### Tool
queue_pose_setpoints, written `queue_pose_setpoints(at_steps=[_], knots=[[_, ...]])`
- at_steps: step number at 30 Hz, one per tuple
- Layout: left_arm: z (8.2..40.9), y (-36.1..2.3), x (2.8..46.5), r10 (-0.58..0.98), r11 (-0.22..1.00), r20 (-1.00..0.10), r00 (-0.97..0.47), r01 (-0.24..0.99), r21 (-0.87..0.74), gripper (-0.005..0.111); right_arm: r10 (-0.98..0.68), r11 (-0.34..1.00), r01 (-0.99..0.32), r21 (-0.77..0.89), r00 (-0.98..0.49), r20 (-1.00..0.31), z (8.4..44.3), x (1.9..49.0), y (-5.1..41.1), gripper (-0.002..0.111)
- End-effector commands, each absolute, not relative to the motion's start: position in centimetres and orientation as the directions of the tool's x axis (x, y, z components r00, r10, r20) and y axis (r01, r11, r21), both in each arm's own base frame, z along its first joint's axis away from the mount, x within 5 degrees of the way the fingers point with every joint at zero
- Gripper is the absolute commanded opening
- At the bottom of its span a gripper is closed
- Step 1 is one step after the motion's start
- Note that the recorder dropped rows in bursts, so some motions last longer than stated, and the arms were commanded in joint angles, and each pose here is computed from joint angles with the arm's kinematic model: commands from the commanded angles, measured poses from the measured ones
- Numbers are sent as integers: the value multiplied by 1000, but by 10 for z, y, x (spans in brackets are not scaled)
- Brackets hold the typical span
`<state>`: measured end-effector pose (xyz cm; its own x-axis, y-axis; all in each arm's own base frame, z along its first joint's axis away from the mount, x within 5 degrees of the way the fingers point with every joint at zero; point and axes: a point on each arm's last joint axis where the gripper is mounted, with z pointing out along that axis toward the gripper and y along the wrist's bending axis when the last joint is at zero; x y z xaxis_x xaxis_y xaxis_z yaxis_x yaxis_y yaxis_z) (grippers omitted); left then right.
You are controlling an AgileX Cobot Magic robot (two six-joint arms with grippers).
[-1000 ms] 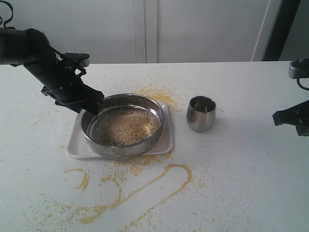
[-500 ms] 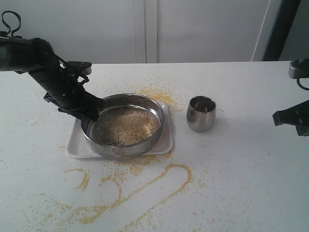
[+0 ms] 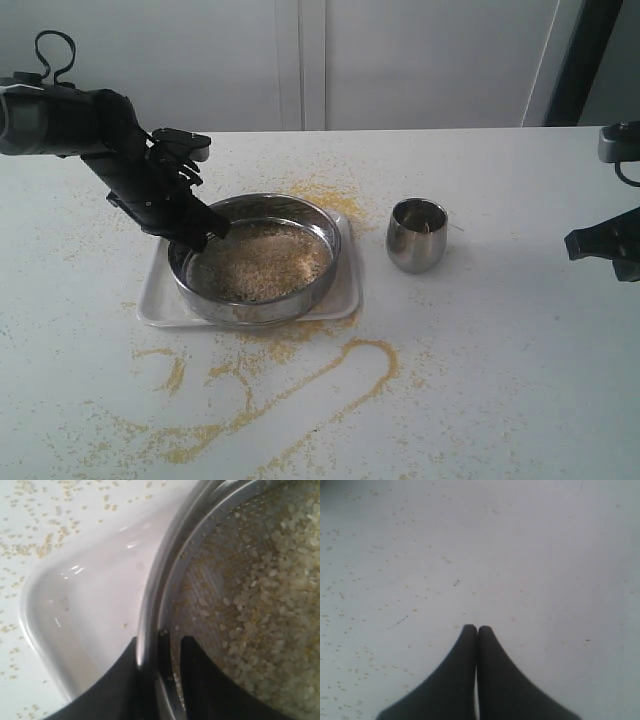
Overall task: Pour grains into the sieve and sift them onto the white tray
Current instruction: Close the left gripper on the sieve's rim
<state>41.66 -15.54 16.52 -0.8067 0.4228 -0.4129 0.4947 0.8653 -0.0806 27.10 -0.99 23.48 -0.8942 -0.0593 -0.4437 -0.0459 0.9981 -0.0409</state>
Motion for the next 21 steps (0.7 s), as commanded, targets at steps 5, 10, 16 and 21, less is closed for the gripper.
queue_pose_setpoints(at_steps=[5, 10, 16, 21], knots=[[166, -158, 416, 426, 863, -408, -808, 498, -83, 0, -56, 998, -41, -42, -890, -453, 235, 270, -11, 0], [166, -158, 415, 426, 863, -401, -811, 497, -86, 0, -56, 998, -41, -42, -890, -453, 235, 270, -11, 0], [168, -157, 413, 388, 881, -388, -836, 460, -108, 0, -56, 998, -41, -42, -890, -453, 235, 270, -11, 0], [186, -155, 410, 339, 887, -405, -849, 431, -162, 0, -30, 999, -18, -30, -890, -456, 236, 270, -11, 0]])
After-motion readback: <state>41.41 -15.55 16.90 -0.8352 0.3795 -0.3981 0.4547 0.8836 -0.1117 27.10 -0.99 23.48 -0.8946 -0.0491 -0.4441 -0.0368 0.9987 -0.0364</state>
